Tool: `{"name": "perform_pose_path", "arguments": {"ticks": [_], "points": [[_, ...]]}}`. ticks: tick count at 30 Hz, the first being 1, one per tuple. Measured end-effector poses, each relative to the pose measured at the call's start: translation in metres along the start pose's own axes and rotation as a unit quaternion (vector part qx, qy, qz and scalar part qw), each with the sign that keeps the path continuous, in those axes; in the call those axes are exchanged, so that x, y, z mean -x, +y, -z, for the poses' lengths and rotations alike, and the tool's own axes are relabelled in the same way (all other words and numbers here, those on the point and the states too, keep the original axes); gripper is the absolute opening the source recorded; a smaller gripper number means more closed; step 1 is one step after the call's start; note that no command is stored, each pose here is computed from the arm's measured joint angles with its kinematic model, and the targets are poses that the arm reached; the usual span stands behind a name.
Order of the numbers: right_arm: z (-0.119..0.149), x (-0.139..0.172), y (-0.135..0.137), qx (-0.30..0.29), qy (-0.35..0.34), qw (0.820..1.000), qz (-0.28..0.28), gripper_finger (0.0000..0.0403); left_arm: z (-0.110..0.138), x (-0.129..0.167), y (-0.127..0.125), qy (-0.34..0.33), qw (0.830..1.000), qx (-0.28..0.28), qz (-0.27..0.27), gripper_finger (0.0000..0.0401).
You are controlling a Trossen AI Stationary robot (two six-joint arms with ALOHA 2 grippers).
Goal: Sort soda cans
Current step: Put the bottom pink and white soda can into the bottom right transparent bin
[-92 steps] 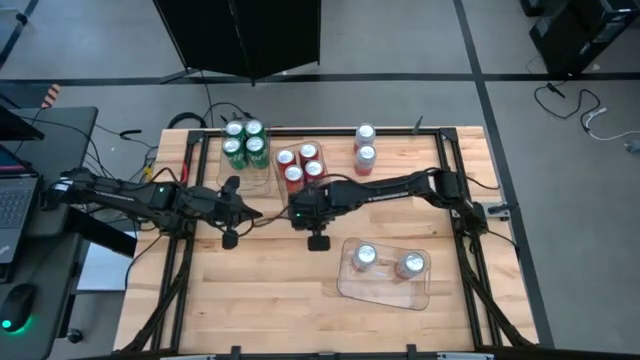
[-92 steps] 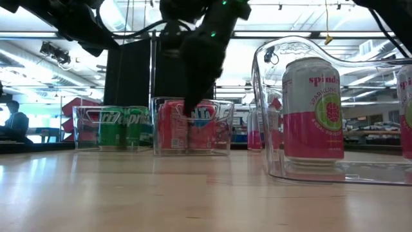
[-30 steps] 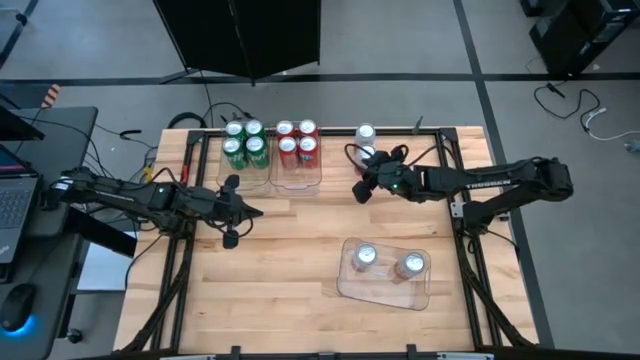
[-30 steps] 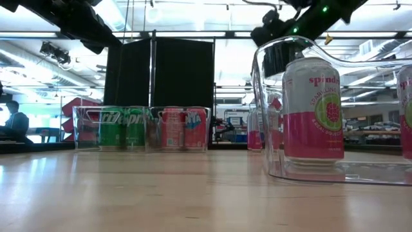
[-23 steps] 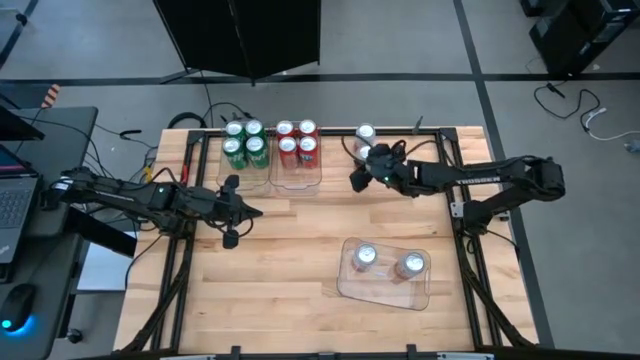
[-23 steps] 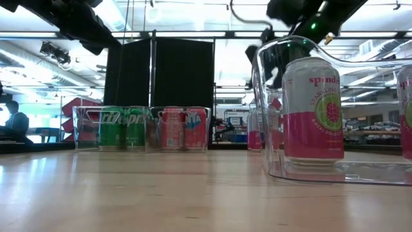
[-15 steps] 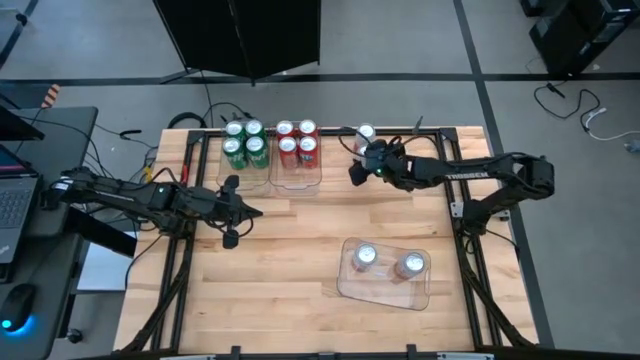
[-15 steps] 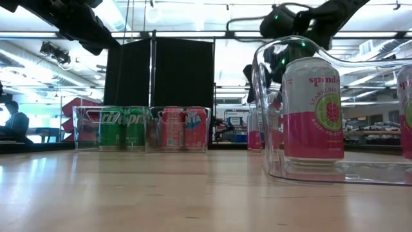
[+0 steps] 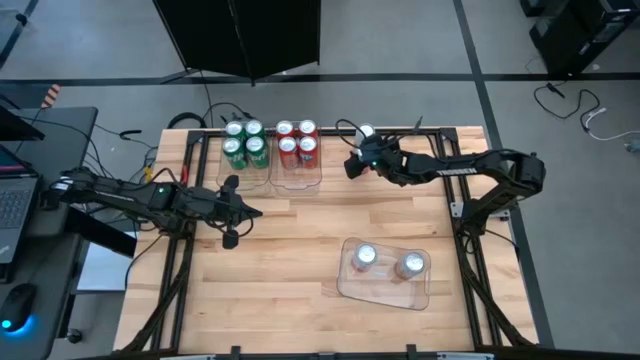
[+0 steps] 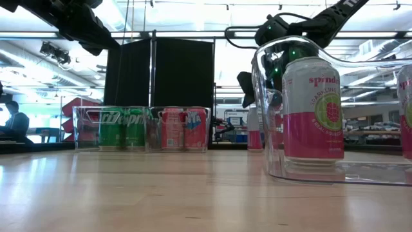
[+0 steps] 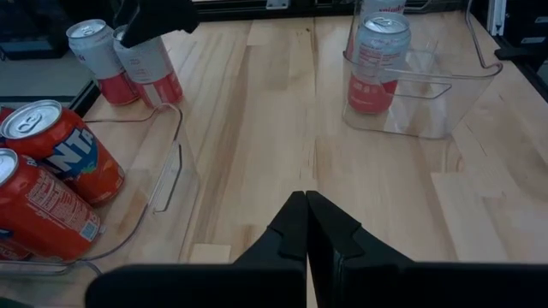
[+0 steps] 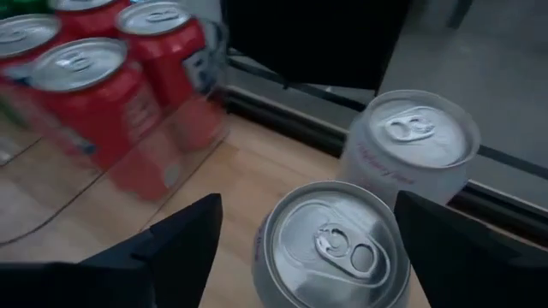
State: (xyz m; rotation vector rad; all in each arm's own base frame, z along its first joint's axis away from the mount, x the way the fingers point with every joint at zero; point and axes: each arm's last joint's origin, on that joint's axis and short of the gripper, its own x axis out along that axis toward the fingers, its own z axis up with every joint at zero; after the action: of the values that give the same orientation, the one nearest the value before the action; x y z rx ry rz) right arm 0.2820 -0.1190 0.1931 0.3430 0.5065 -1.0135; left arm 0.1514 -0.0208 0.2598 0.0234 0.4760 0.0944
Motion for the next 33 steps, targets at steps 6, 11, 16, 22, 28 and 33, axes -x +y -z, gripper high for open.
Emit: {"name": "perform_pose_path", "arguments": {"ticks": [6,11,16,22,28,33], "points": [[-0.007,0.015,-0.001,0.002,-0.004,0.999,-0.033,0.0329,0.000,0.000,0.000,0.001,1.000,0.000,0.000,0.0000],[-0.012,0.020,-0.003,-0.006,-0.013,0.999,-0.033,0.0340,0.000,0.000,0.000,0.001,1.000,0.002,0.000,0.0000],[0.000,0.007,0.000,0.011,0.013,1.000,-0.020,0.0351,0.000,0.000,0.000,0.001,1.000,0.002,0.000,0.0000],[0.020,-0.015,0.002,0.025,0.060,0.998,-0.013,0.0351,0.000,0.000,0.000,0.001,1.000,0.002,0.000,0.0000],[0.021,-0.015,0.003,0.021,0.066,0.997,-0.022,0.0287,0.000,0.000,0.000,0.001,1.000,0.000,0.000,0.0000],[0.010,0.012,0.013,0.023,0.041,0.997,-0.066,0.0274,0.000,0.000,0.000,0.000,1.000,0.009,0.000,0.0000]]}}
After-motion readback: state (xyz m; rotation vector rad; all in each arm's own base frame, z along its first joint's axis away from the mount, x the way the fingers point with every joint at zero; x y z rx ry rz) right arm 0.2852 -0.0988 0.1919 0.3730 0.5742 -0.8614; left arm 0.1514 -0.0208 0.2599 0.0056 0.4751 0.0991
